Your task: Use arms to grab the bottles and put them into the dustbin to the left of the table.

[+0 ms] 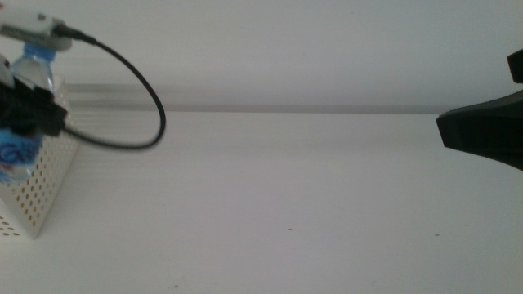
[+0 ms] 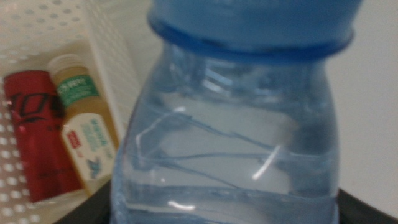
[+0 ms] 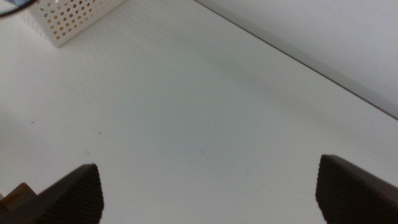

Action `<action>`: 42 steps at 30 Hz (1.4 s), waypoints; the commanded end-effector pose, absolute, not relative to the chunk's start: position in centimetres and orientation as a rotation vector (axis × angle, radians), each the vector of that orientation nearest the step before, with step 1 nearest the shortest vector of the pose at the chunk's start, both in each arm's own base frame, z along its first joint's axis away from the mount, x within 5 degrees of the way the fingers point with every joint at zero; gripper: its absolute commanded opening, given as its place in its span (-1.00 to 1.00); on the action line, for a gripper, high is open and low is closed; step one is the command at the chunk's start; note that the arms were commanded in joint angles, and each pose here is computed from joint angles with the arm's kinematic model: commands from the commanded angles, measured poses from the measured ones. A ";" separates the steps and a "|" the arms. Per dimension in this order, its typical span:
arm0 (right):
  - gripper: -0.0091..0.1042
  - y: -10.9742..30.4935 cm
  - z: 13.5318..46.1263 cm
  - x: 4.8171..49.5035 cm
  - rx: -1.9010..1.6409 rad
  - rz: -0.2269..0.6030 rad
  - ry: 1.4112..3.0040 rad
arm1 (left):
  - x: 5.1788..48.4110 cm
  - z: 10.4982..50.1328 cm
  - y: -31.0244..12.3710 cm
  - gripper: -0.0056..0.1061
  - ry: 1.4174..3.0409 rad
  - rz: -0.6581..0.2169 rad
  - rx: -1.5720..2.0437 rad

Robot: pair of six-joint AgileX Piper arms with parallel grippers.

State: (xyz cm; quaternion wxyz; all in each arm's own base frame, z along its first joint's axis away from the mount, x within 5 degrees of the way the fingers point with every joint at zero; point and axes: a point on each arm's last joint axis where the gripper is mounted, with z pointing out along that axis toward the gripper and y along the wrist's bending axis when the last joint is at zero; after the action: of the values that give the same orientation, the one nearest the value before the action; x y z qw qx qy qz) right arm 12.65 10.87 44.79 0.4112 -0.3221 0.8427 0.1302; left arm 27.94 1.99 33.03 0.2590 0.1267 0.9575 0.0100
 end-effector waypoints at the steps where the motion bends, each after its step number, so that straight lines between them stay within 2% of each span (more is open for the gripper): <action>1: 0.76 10.9 44.9 12.7 -0.818 0.323 2.111 | 29.1 34.4 2.8 -0.93 2.597 0.072 0.378; 12: 0.76 10.9 44.9 12.7 -0.818 0.323 2.111 | 34.6 34.0 8.2 -0.93 2.684 0.146 0.376; 20: 0.76 10.9 44.9 12.7 -0.818 0.323 2.111 | 36.8 32.4 12.8 -0.93 2.726 0.158 0.286; 27: 0.76 10.9 44.9 12.7 -0.818 0.323 2.111 | 38.5 29.7 14.7 -0.93 2.734 0.117 0.248; 34: 0.76 10.9 44.9 12.7 -0.818 0.323 2.111 | 39.5 27.3 15.4 -0.93 2.766 0.119 0.247; 42: 0.76 10.9 44.9 12.7 -0.818 0.323 2.111 | 40.0 24.9 16.2 -0.93 2.808 0.064 0.217</action>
State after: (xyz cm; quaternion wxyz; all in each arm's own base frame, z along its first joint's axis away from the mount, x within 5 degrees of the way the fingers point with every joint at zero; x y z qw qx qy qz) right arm 12.65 10.87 44.79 0.4111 -0.3221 0.8427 0.1305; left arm 39.81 15.85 24.32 0.1408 0.0815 0.9865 0.0190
